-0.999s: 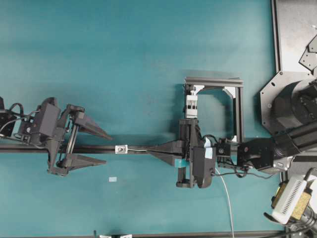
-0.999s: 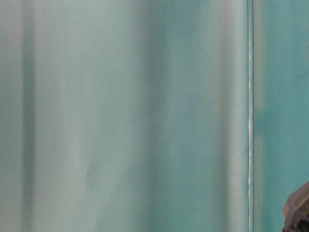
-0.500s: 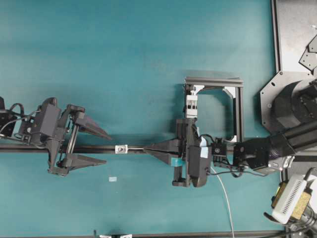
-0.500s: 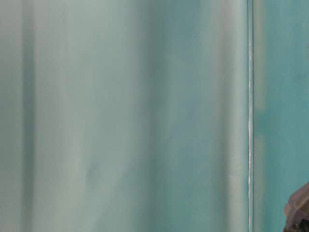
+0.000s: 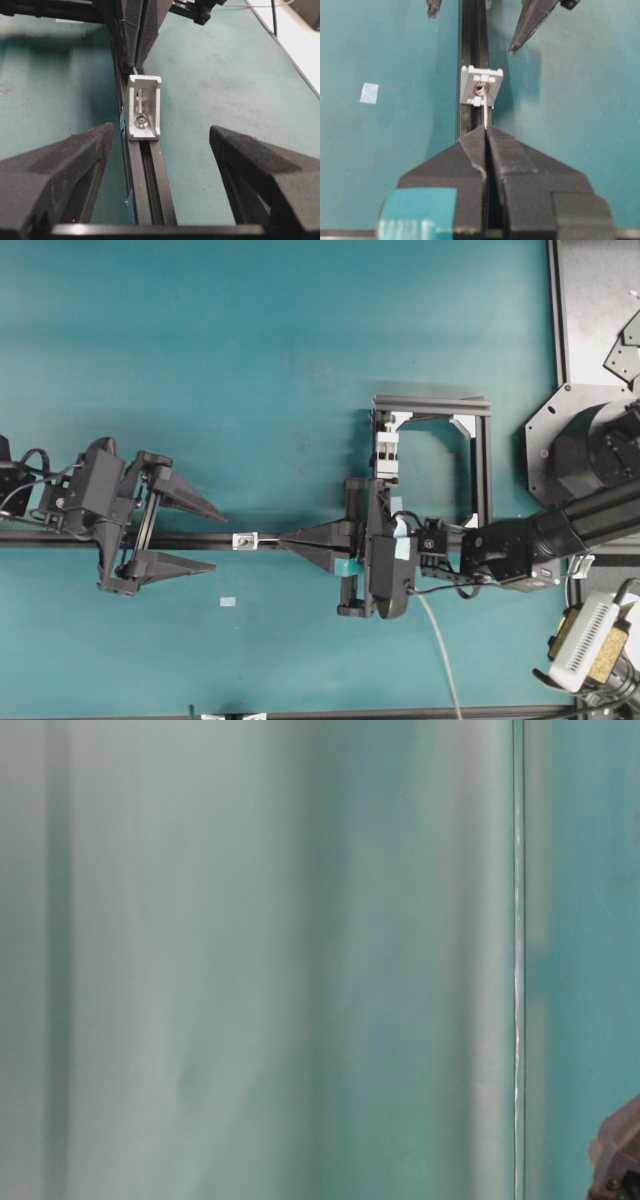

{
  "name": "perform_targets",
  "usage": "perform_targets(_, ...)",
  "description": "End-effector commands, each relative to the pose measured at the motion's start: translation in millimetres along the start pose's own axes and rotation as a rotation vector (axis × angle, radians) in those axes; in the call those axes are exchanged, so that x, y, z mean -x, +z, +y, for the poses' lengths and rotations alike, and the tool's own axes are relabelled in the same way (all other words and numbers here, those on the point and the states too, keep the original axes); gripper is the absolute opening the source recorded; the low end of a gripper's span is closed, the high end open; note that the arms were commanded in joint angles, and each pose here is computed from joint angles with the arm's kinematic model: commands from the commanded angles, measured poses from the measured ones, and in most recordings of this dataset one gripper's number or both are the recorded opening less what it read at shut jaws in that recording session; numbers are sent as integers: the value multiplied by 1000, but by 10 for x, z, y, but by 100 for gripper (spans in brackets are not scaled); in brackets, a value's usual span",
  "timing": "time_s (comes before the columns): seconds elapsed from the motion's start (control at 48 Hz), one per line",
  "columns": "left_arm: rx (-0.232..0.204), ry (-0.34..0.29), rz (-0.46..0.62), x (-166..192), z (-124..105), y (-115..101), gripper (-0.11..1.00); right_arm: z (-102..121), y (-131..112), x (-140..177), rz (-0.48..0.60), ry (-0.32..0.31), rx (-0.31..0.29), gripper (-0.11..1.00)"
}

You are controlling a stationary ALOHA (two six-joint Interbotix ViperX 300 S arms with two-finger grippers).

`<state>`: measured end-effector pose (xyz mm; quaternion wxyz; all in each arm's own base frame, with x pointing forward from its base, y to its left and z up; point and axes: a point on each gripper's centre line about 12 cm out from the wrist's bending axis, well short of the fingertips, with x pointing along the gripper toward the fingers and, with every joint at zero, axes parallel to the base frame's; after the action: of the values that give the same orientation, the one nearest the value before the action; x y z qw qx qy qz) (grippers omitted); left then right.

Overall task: Insert the wire into the hole on the right side and pull it with the left arm.
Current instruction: 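Push the wire tip through the hole in the white bracket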

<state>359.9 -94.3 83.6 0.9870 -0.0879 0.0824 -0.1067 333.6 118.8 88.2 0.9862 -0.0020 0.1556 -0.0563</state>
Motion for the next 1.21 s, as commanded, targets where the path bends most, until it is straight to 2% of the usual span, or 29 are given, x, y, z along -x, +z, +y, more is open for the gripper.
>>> perform_targets(0.0, 3, -9, -26, -34, -35, 86, 90, 18, 98, -26, -32, 1, -12, 2)
perform_targets(0.791, 3, -13, -24, -82, -59, 106, 90, 61, 159, -183, -52, 28, 8, 2)
perform_targets(1.187, 26, -8, 6, -122, -60, 92, 89, 46, 169, -203, -55, 29, 12, 2)
